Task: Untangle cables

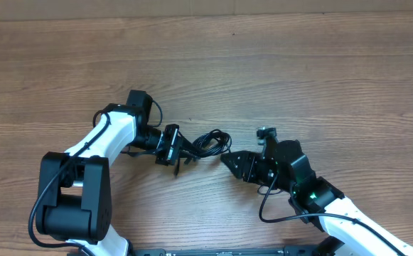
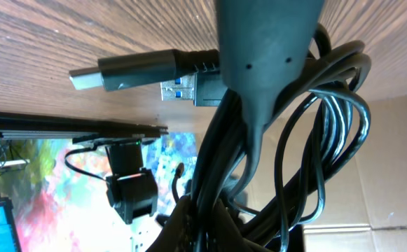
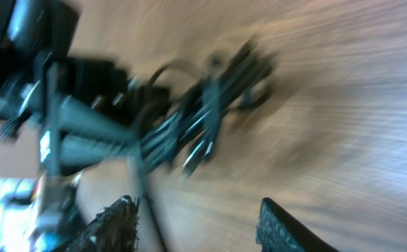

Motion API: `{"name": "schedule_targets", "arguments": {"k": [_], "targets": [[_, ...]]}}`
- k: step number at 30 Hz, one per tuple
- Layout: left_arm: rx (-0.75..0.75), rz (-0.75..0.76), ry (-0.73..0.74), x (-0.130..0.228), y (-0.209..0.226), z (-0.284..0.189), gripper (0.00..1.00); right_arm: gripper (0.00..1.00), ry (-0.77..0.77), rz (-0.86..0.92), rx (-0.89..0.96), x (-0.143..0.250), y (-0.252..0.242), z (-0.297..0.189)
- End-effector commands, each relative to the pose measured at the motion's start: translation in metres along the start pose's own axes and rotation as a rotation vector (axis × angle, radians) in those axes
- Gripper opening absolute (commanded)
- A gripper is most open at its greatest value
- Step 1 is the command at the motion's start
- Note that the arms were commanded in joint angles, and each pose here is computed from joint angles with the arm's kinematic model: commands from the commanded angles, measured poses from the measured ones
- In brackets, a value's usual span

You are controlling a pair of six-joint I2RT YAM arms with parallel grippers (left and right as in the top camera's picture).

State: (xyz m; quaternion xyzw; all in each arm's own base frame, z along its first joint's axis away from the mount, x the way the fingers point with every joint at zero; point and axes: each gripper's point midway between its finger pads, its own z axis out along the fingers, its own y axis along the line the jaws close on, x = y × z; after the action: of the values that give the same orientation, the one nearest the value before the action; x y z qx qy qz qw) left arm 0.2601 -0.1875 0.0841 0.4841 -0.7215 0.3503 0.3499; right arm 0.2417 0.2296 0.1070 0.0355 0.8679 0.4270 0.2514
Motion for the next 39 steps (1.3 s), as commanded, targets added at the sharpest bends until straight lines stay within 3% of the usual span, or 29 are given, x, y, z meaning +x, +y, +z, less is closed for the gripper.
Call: {"name": "schedule_targets", "arguments": {"k": [1, 11, 39], "targets": [[0.029, 0.064, 0.069, 0.013, -0.009, -0.002, 0.04, 0.49, -0.125, -0.018, 0.079, -0.023, -0.009, -0.002], [0.016, 0.064, 0.028, 0.006, -0.007, -0.002, 0.04, 0.49, -0.039, -0.019, -0.021, -0.009, 0.009, 0.0], [-0.015, 0.088, 0.07, 0.02, -0.003, 0.01, 0.04, 0.49, 0.0, 0.027, -0.021, -0.004, -0.001, 0.019]]}}
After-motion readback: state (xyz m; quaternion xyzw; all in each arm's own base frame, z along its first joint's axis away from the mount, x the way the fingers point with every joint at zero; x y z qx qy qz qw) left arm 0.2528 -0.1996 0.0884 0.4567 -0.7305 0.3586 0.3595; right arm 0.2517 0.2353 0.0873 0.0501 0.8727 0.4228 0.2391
